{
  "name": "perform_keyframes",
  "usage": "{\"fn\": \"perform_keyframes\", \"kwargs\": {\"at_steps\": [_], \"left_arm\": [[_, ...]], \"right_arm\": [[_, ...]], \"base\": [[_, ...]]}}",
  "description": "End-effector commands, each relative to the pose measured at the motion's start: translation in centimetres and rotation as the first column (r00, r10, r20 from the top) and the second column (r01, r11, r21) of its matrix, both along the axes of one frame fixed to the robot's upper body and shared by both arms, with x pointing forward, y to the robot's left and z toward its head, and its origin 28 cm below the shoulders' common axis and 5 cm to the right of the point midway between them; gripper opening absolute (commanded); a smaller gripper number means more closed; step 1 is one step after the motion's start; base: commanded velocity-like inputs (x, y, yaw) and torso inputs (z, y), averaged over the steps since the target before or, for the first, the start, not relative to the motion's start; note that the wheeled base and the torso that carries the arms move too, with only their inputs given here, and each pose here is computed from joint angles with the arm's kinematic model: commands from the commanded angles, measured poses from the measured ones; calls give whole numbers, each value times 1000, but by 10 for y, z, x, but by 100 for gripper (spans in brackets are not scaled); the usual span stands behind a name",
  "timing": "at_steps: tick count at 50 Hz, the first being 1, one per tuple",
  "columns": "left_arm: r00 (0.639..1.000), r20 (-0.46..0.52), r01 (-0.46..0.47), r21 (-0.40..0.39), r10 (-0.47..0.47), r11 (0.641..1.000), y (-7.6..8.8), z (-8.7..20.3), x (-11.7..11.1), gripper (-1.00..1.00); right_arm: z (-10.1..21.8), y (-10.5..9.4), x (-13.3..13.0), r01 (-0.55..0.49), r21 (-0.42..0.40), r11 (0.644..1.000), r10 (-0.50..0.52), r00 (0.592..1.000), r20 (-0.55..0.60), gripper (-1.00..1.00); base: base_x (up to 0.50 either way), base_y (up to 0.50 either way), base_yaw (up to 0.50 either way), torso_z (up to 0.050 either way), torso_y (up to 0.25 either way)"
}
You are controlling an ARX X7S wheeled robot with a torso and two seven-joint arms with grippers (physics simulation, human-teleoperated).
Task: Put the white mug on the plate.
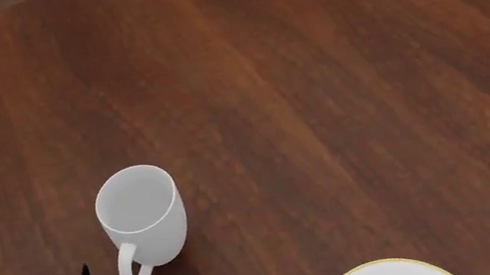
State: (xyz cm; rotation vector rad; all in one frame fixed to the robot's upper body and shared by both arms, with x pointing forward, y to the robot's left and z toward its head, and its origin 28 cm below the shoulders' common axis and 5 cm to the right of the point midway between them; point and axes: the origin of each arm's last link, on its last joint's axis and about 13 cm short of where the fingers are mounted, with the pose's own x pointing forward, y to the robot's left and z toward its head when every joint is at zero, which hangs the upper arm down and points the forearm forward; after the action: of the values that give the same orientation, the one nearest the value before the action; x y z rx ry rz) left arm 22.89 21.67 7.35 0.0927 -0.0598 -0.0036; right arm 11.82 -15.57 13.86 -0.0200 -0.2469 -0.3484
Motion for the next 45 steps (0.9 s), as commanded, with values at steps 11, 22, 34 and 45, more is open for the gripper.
{"fn": "perform_keyframes", "kwargs": {"at_steps": [11, 22, 34, 45], "left_arm": [[976, -124, 188, 42, -181, 981, -15, 8, 15, 100], [957, -166, 255, 77, -239, 964, -22, 10, 23, 100], [946, -214, 264, 78, -242, 961, -25, 11, 33, 100], [940, -255, 253, 73, -227, 965, -26, 8, 40, 100]], "right_arm": [[0, -1, 2, -5, -2, 1000, 5, 1000, -4, 100], [-5, -1, 3, -8, 5, 1000, 8, 1000, -9, 100], [-4, -1, 4, -12, 4, 1000, 12, 1000, -11, 100], [-5, 0, 6, -17, 5, 1000, 18, 1000, -15, 100]], "base": [[0, 0, 0, 0, 0], [0, 0, 0, 0, 0], [0, 0, 0, 0, 0], [0, 0, 0, 0, 0]]}}
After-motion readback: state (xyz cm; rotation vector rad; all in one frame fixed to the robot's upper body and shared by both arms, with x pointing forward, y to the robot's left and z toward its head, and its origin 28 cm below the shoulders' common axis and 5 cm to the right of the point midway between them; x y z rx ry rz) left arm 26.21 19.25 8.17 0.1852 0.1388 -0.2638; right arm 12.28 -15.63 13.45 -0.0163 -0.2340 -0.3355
